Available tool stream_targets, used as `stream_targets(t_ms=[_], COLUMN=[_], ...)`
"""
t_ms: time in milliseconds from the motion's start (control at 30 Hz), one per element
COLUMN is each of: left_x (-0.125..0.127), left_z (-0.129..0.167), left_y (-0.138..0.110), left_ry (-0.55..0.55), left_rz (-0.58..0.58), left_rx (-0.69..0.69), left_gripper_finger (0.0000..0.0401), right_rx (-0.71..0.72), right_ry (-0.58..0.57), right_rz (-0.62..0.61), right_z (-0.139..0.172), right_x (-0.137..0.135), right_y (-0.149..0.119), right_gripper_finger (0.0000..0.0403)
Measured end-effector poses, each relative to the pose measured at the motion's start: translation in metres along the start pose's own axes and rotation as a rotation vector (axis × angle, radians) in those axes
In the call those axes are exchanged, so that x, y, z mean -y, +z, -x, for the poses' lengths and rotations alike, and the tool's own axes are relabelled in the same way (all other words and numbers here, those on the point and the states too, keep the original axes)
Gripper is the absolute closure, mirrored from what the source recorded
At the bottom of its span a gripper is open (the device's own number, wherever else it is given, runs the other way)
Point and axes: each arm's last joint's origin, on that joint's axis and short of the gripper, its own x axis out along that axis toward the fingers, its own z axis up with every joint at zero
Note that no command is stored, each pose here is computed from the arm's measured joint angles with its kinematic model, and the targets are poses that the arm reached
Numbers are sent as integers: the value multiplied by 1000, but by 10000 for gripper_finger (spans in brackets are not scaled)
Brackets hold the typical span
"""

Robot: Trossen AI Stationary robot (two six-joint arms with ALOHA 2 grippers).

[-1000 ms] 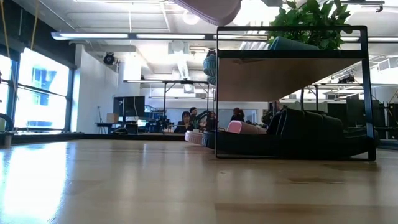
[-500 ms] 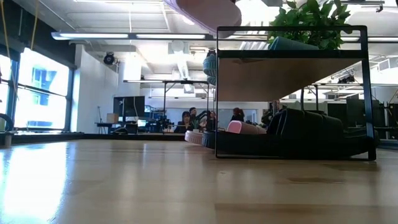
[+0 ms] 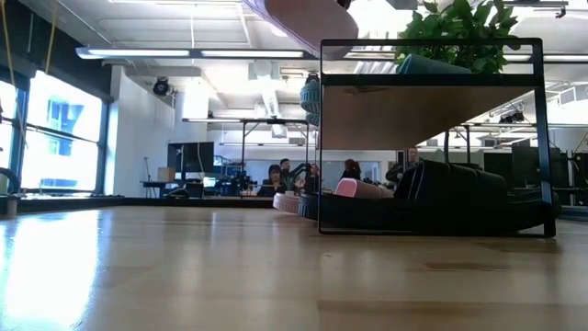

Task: Pick and place slides into the shelf
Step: Put the pink slipper under the shelf

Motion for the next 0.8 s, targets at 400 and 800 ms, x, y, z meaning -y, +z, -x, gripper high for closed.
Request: stream_targets(t_ms=[400, 800], left_x=[-23, -4], left_z=[34, 17], left_y=[-11, -57], left_ry=[130, -9], left_rz=[76, 151], left_rx=[76, 351], left_gripper_finger=[322, 327], right_rx=[70, 546], right_ry=[-118, -78], right_rz=[13, 83], right_z=[78, 146], right_x=[-3, -8], right_y=[-11, 11], right_gripper_finger=[363, 363])
